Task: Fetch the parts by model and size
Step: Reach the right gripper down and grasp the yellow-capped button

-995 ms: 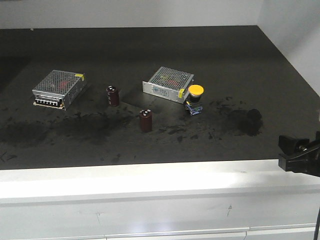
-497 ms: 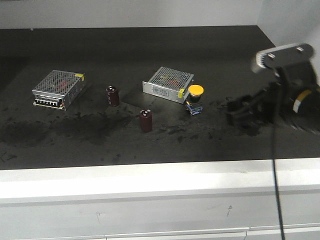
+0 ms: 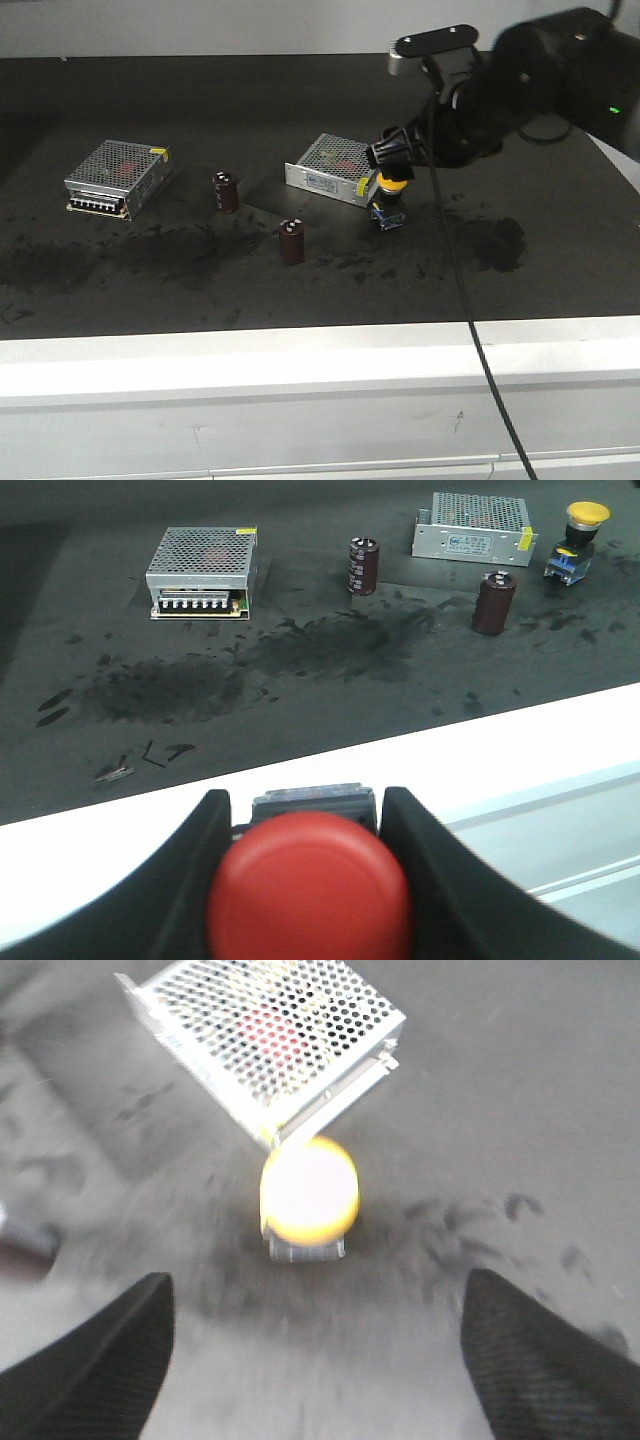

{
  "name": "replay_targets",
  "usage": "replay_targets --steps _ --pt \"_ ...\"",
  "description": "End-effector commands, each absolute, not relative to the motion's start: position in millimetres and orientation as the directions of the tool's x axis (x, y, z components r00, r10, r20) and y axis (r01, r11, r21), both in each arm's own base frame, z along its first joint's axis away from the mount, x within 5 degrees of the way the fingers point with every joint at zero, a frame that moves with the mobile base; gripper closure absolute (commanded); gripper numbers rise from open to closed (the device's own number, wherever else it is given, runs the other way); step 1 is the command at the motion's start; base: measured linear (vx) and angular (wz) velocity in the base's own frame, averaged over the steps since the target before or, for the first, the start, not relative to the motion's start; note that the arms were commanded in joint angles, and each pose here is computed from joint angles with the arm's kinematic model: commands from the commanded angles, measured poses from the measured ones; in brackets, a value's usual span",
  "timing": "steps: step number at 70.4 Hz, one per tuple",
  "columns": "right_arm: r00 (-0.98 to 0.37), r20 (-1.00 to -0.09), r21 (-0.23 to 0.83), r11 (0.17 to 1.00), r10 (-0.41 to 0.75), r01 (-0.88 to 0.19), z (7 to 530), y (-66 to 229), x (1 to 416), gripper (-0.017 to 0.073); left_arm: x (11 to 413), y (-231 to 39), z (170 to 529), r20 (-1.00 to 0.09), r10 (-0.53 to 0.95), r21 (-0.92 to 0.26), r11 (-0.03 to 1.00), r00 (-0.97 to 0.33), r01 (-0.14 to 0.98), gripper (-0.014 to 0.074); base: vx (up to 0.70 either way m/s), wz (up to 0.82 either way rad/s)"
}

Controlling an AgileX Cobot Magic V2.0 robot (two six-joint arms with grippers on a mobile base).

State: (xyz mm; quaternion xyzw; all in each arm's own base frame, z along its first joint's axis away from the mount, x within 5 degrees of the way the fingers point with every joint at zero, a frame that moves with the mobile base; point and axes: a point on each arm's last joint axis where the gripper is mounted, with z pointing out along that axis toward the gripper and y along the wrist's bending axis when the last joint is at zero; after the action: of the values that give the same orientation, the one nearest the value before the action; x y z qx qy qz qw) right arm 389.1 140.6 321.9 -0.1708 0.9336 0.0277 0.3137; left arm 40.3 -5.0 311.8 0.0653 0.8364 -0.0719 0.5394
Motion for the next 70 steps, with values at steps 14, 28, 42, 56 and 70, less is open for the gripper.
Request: replay_targets --steps 14,28,42,56,70 --pt "-0.725 -0.626 -0.066 0.947 -0.285 -0.315 342.8 148.2 420.1 -0.0026 43.2 -6.7 325.4 -0.943 0.015 -0.057 0.977 -0.332 0.204 0.06 0.0 0.0" --pt "-0.763 -0.576 -0.061 0.946 -0.293 -0.317 320.3 153.7 433.9 -0.0026 43.2 -6.7 325.4 -0.943 0.015 -0.057 0.977 -0.332 0.204 0.06 0.0 0.0" --pt "-0.782 -0.548 -0.057 0.946 -0.298 -0.32 298.9 157.6 443.3 -0.0018 43.2 -6.7 325.4 -0.943 0.015 -0.057 0.977 -0.332 0.204 0.06 0.0 0.0" --pt "-0.785 -0.551 -0.047 0.95 -0.283 -0.309 291.6 159.3 447.5 0.004 42.9 -6.7 325.5 -0.944 0.014 -0.057 0.977 -0.331 0.204 0.06 0.0 0.0" --pt "-0.781 -0.567 -0.037 0.955 -0.263 -0.295 293.1 159.7 448.5 0.0236 42.9 -6.7 325.5 -0.944 0.014 -0.057 0.977 -0.331 0.204 0.06 0.0 0.0"
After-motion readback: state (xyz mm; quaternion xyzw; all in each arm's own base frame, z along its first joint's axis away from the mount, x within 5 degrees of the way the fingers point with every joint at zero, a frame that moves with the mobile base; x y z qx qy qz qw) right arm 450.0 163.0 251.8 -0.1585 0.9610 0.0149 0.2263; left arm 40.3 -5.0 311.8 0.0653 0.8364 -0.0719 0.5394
